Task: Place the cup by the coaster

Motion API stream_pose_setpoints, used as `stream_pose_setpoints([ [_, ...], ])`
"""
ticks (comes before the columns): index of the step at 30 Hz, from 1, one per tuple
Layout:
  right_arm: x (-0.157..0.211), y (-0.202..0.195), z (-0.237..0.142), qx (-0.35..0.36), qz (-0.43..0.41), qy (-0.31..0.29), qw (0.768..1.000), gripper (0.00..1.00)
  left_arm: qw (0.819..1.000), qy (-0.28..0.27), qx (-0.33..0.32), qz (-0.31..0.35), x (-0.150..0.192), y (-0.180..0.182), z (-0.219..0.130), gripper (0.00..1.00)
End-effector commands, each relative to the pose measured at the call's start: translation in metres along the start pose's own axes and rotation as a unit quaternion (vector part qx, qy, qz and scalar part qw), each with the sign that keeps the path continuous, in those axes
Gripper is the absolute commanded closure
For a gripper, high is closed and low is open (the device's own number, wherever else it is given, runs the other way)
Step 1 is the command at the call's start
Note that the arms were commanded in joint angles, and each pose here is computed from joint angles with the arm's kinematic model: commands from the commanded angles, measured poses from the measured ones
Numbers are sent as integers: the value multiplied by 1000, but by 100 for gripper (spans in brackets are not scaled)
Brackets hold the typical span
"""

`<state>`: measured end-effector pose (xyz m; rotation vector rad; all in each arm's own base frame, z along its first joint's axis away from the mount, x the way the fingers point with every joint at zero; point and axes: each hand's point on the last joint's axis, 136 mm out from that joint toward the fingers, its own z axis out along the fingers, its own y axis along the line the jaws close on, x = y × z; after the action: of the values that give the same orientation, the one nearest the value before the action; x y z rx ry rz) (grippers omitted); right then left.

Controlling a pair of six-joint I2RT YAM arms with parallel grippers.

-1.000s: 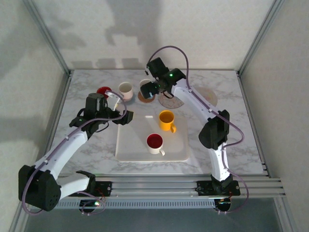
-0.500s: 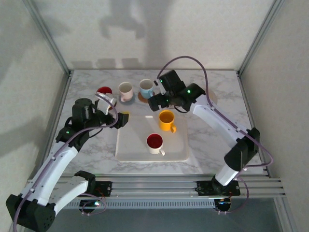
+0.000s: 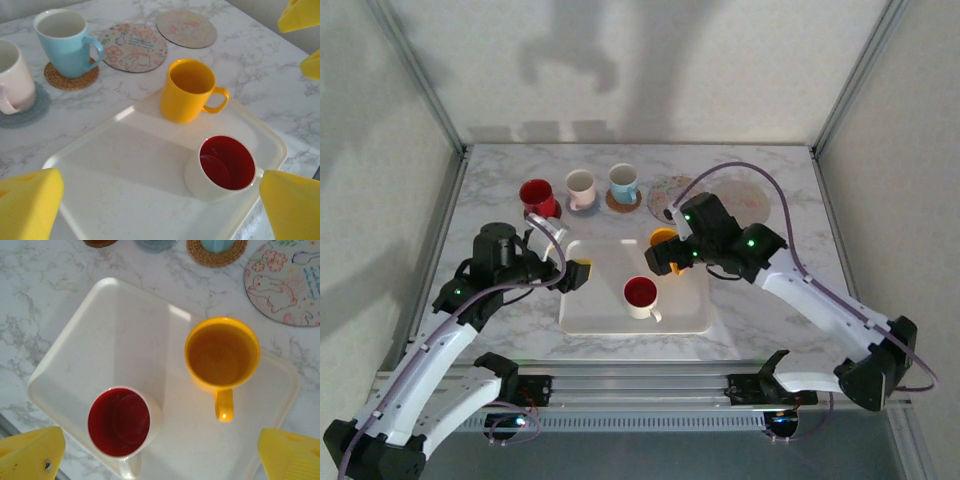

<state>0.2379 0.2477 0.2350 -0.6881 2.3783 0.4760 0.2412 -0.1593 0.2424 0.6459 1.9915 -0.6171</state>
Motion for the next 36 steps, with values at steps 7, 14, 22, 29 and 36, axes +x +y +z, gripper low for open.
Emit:
stream_pose_setpoints([
  [7, 61, 6, -9, -20, 16, 67, 997, 2, 999, 17, 34, 27, 17, -17, 1, 0],
  [14, 99, 11, 3, -15, 23, 113, 993, 5, 998, 30, 38, 50, 27, -18, 6, 0],
  [22, 124, 28, 31, -29, 38, 141, 989, 8, 995, 64, 40, 68, 44, -14, 16, 0],
  [29, 139, 43, 60, -25, 31, 166, 985, 12, 992, 72, 41, 96, 58, -14, 22, 0],
  [36, 148, 48, 89, -14, 33, 181, 983, 18, 989, 85, 47, 112, 70, -14, 25, 0],
])
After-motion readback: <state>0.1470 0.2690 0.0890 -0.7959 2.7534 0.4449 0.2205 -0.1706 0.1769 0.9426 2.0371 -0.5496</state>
